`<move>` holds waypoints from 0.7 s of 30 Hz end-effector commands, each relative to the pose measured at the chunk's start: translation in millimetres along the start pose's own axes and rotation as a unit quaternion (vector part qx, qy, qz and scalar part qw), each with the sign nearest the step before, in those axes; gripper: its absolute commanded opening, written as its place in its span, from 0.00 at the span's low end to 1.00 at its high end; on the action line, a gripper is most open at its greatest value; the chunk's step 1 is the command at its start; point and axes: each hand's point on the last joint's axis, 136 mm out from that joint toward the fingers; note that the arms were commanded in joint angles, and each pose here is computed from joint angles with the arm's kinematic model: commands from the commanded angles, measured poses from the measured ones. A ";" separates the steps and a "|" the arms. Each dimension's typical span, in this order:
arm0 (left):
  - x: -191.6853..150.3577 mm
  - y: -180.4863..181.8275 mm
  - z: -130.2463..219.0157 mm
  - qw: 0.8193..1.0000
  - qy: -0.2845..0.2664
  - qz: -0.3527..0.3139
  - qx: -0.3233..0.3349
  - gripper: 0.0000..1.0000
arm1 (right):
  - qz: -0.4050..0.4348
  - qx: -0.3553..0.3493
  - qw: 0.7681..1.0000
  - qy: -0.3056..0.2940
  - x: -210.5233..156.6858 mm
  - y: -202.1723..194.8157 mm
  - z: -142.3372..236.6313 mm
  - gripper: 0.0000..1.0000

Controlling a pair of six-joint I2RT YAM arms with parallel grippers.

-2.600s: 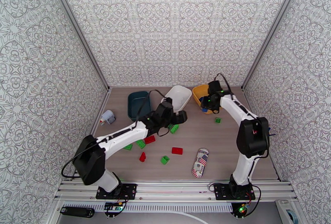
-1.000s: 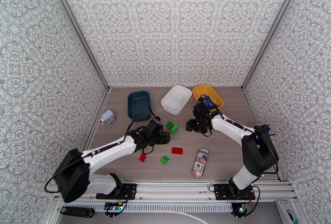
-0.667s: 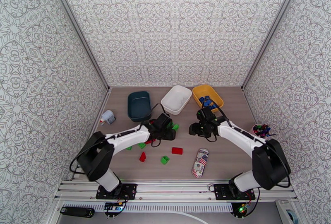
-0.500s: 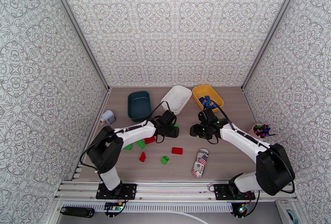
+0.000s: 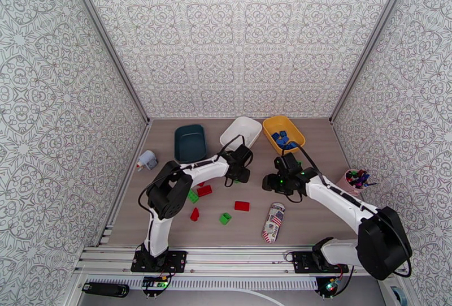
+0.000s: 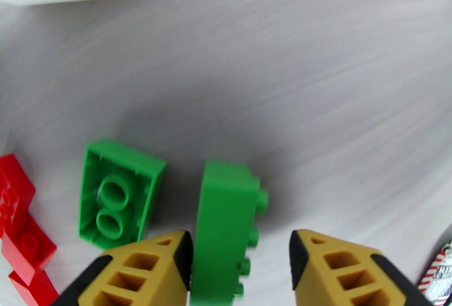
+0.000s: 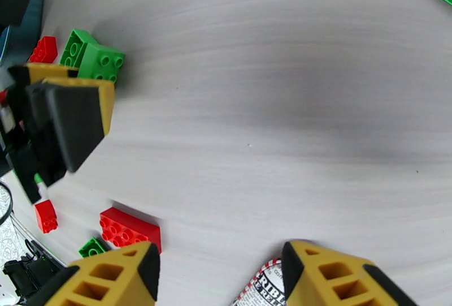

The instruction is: Sort the legos into containers by color

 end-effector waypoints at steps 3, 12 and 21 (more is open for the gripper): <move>-1.2 1.5 -5.0 0.999 0.013 -0.018 0.024 0.39 | -0.007 -0.013 1.000 -0.005 -3.6 -6.6 1.5 0.60; 9.0 -3.2 10.8 1.000 -0.001 -0.007 0.002 0.25 | -0.006 0.000 1.000 -0.010 0.7 -0.7 1.4 0.59; 60.4 -13.3 72.7 0.995 -0.068 0.023 -0.070 0.23 | 0.001 0.028 0.999 -0.021 16.9 17.1 9.8 0.57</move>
Point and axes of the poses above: each hand's point on the last joint's axis, 136 mm out from that joint toward the fingers, its own z axis back along the fingers, its own y axis along the line the jaws close on, x = y × z, and after that the axes turned 7 degrees about z, right-handed
